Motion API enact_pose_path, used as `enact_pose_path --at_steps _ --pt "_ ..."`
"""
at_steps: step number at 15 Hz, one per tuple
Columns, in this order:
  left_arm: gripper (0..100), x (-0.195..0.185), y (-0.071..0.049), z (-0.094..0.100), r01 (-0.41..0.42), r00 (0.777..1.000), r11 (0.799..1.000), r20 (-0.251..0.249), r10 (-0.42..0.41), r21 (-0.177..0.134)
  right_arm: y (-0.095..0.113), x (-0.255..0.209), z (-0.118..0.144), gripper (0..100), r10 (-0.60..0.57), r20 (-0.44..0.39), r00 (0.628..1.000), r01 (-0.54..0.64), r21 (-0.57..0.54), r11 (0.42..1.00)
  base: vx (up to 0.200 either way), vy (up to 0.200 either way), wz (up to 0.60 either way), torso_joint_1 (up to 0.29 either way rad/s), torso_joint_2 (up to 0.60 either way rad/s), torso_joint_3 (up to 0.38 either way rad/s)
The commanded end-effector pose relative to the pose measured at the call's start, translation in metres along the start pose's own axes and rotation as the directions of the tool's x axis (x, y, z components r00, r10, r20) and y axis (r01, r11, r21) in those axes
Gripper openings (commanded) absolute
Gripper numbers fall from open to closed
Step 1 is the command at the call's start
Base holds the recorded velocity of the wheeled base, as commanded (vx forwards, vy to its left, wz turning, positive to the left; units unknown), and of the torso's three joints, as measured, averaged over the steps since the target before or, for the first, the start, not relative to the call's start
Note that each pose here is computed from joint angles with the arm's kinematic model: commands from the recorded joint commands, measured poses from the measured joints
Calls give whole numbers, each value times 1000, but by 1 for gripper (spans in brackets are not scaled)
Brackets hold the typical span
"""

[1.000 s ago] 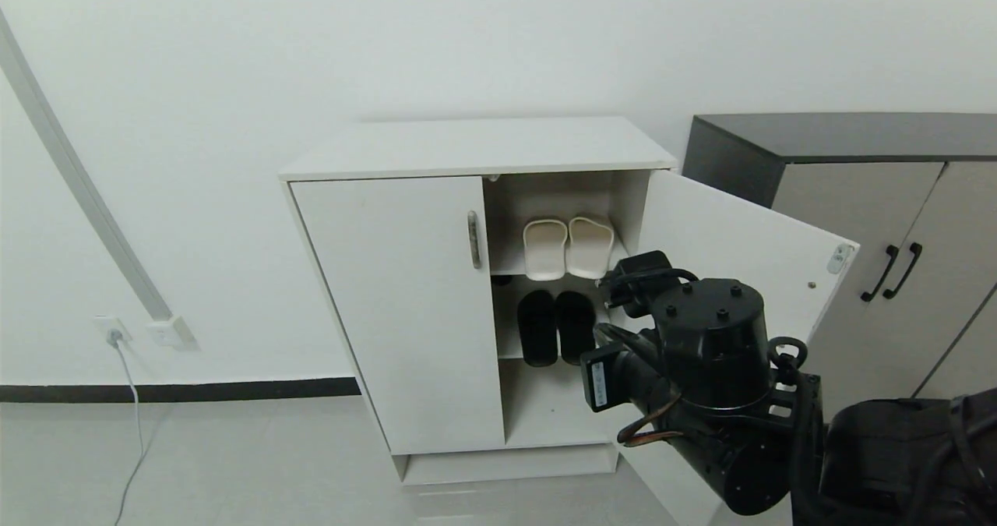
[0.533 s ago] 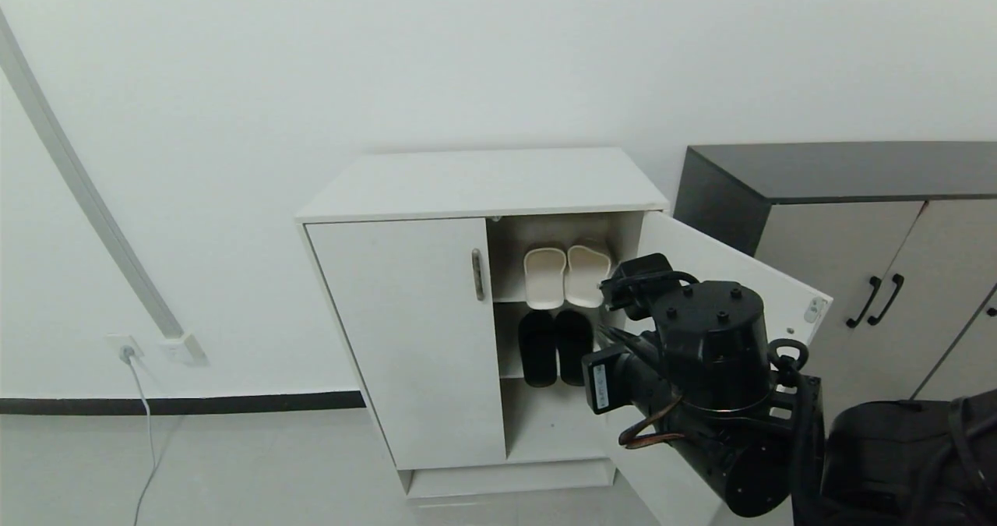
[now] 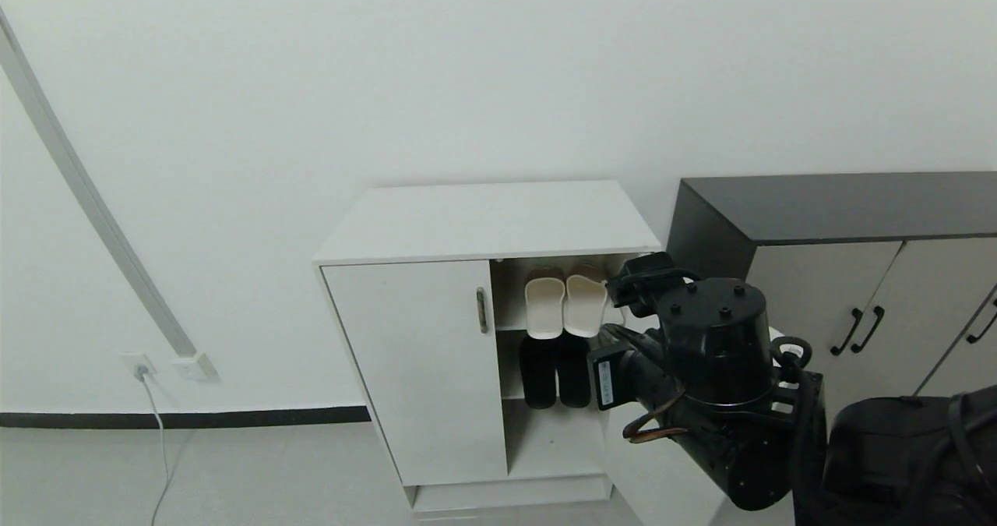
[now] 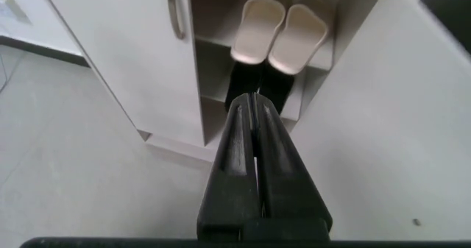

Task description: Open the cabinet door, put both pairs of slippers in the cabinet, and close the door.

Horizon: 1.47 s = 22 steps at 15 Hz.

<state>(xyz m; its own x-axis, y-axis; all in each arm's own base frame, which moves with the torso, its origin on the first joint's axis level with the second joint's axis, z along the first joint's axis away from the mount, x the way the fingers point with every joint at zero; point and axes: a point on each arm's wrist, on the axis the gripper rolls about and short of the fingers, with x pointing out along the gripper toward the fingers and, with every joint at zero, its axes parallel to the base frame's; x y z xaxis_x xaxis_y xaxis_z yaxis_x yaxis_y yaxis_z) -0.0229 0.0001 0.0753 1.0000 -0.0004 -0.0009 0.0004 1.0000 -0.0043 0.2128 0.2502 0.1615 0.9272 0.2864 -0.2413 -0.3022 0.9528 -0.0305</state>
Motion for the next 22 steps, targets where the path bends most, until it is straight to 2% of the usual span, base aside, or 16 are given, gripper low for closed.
enact_pose_path --at_steps 1,4,10,16,22 --pt "0 0 0 0 0 1000 1000 -1 0 0 -2 2 -1 0 -7 -4 1000 7 -1 1000 0 0 0 246 -588 -334" --pt "0 0 0 0 0 1000 1000 -1 0 0 -2 3 -3 0 -9 -8 1000 9 -1 1000 0 0 0 227 -507 -287" --pt "0 0 0 0 0 1000 1000 -1 0 0 -4 3 -2 0 -15 -8 1000 15 -1 1000 0 0 0 26 -54 -30" --pt "0 0 0 0 0 1000 1000 -1 0 -2 -5 4 -3 0 -18 -11 1000 18 -6 1000 0 0 -600 8 -2 1" --pt "0 0 0 0 -2 1000 1000 -1 2 -2 -7 6 -4 0 -26 -14 1000 26 -6 1000 0 0 0 0 0 0"
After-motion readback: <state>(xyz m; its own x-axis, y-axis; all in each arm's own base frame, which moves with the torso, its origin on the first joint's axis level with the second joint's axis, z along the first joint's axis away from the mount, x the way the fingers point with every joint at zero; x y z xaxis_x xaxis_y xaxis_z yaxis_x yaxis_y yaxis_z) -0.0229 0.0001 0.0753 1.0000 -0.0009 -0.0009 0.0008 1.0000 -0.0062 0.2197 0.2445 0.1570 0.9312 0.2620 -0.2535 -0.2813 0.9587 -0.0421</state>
